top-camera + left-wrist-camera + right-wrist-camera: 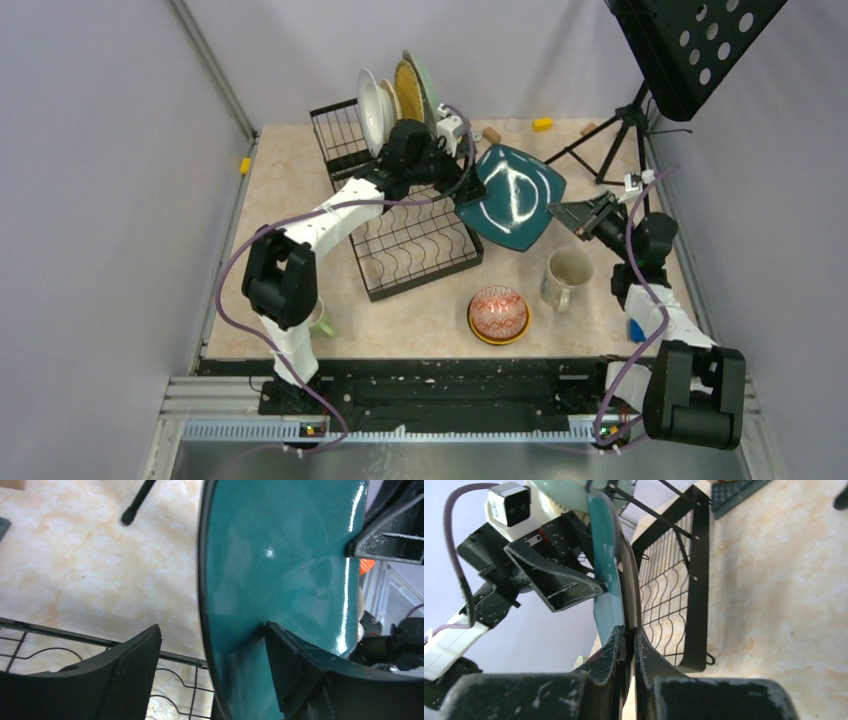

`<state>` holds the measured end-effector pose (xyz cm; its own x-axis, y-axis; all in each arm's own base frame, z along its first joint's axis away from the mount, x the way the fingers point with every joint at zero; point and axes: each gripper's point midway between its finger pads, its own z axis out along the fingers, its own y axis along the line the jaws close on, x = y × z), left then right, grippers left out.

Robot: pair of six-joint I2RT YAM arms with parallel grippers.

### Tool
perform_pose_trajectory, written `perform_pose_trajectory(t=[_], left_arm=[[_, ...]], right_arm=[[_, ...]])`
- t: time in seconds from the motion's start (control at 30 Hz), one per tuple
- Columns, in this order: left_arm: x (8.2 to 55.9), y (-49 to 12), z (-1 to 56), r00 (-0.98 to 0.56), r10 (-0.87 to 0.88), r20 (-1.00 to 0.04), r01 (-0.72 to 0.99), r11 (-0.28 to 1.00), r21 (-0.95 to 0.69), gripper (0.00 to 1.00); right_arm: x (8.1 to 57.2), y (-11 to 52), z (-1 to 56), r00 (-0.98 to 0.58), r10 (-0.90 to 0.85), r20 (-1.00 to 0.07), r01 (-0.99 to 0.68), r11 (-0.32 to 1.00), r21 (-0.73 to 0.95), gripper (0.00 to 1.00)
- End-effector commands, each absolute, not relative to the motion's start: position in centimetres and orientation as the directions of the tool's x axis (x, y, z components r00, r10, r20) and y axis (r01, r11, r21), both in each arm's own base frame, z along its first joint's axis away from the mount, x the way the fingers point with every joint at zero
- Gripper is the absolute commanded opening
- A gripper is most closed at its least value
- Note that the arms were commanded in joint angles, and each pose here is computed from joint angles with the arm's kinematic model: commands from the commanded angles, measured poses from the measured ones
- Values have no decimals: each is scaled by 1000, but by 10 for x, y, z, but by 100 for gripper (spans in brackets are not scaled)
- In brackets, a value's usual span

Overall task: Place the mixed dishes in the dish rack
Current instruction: Pick up the plate at the center of the board.

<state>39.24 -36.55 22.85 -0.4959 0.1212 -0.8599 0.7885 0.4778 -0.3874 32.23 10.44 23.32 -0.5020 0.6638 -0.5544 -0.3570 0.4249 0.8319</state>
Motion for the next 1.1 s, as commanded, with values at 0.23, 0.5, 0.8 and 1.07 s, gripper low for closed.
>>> perform_pose_trajectory(t=[0.23, 0.5, 0.8, 1.07], left_arm=[[372, -375, 285, -421, 50, -906, 863, 331, -383, 40], [362, -376, 305, -408, 13, -913, 877, 282, -388, 0], [347, -372, 325, -395, -10, -918, 890, 241, -386, 0], [332, -371, 341, -392, -21, -920, 904, 177, -390, 0]], right_arm=[[311, 115, 291, -415, 635, -651, -597, 350, 722, 0], [316, 112, 284, -421, 627, -656, -568, 382, 729, 0], [316, 112, 288, -421, 637, -646, -563, 376, 736, 0], [312, 115, 296, -426, 641, -639, -582, 347, 736, 28]])
